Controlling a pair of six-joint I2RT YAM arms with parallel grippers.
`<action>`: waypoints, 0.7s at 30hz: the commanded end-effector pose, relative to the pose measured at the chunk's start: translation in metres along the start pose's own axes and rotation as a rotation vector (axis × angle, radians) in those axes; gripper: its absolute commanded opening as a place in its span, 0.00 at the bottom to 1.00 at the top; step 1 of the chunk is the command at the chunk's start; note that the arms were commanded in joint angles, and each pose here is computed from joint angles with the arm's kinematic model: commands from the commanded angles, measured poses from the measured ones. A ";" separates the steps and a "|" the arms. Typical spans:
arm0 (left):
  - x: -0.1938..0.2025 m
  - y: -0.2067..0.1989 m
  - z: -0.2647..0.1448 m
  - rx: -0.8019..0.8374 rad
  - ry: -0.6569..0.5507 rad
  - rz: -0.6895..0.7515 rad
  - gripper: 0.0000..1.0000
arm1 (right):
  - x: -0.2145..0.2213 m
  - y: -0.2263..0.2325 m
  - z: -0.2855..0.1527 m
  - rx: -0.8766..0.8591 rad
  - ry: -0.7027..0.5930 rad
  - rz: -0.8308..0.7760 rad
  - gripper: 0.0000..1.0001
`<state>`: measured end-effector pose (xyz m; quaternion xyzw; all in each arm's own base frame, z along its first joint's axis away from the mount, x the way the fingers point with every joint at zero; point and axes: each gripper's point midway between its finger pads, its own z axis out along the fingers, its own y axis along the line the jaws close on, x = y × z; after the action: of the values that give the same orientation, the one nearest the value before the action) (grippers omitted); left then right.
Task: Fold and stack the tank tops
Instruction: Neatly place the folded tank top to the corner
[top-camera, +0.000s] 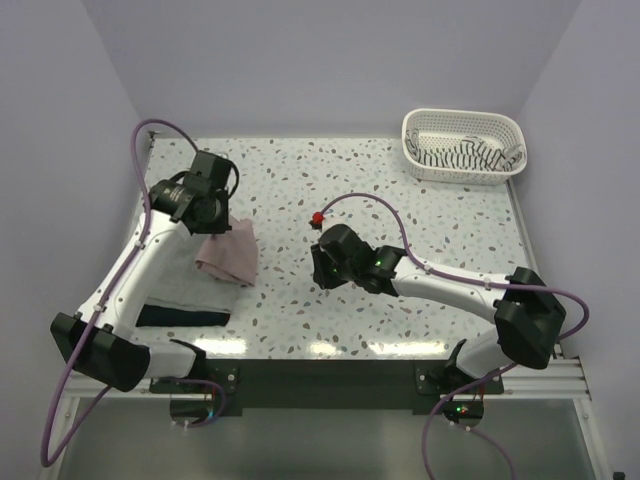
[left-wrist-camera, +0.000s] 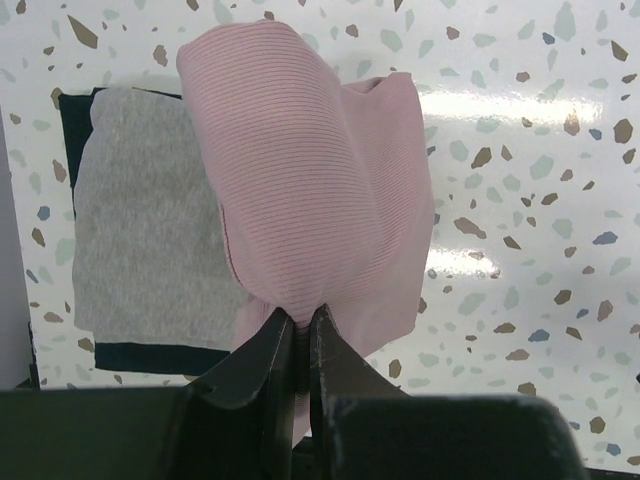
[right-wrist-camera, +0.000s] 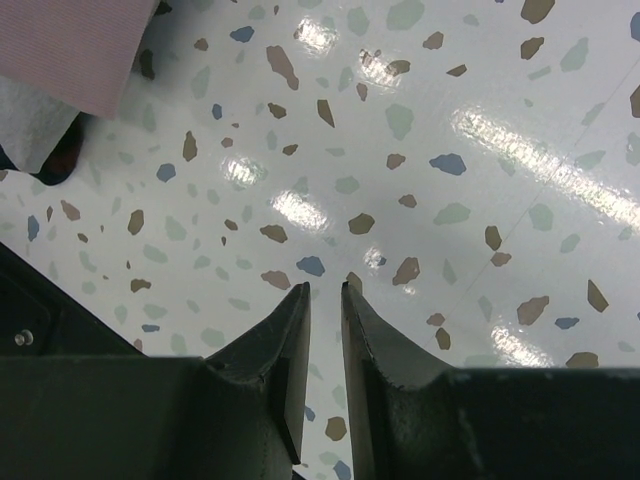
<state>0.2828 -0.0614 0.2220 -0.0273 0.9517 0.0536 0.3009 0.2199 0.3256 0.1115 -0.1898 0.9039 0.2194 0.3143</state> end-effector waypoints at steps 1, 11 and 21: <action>0.003 0.015 0.011 -0.047 -0.004 0.011 0.00 | -0.014 0.009 0.001 -0.031 -0.039 0.004 0.23; 0.001 0.004 0.017 0.053 -0.008 -0.051 0.00 | -0.008 0.007 0.004 -0.031 -0.033 0.013 0.22; -0.014 -0.050 -0.014 0.172 -0.040 -0.038 0.00 | -0.024 0.015 0.007 -0.058 -0.091 0.051 0.22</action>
<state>0.2823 -0.0985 0.2137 -0.0026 0.9566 0.0026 0.2913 0.2235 0.3315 0.1160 -0.1827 0.8987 0.2320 0.3243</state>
